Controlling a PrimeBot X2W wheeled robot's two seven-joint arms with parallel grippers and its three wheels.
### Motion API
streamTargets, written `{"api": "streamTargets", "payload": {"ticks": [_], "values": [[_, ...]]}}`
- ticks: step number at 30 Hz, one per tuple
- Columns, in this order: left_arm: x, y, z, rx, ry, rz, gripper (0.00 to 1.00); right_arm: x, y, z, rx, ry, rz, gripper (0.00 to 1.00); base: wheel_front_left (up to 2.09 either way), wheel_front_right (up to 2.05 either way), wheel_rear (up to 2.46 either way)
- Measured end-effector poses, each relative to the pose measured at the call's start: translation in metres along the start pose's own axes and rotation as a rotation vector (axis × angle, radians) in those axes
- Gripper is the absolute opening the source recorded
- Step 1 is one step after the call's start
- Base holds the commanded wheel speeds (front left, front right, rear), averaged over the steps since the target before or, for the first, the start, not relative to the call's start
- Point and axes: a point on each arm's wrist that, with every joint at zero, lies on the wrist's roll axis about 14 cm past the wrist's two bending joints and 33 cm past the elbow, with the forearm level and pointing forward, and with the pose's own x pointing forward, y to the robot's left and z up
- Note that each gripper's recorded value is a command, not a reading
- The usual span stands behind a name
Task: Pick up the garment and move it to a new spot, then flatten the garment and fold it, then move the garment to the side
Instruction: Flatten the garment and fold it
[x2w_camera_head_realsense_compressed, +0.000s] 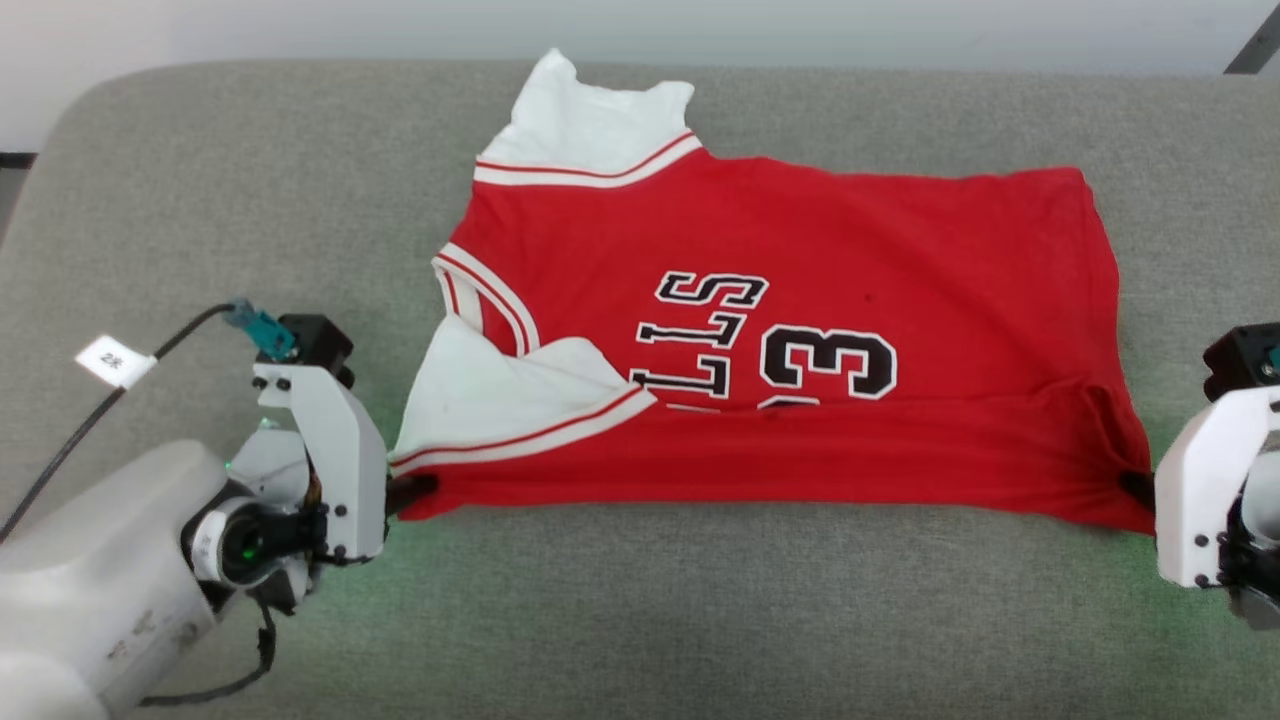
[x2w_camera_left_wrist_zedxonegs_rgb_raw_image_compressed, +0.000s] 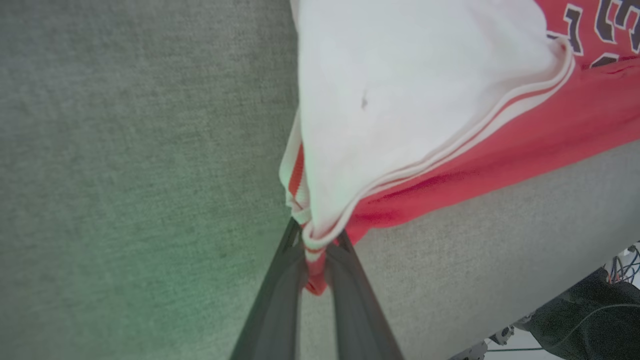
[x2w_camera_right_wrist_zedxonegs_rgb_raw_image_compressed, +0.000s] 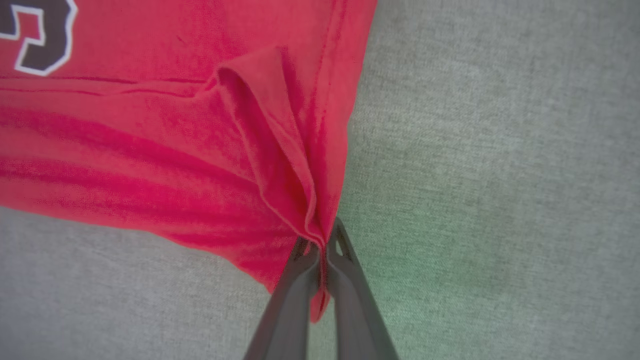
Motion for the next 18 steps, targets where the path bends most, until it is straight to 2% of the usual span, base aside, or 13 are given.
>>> {"api": "streamTargets", "payload": {"ticks": [8,18], "values": [[-0.024,-0.006,-0.020,0.018,0.037,0.029,0.00,-0.021,0.000,-0.018,-0.019,0.065,0.001,0.00,0.00,0.00,0.00],[-0.036,-0.017,-0.054,-0.011,0.103,0.032,0.00,-0.035,0.003,-0.037,0.000,0.110,0.014,0.00,0.00,0.00,0.00]]}}
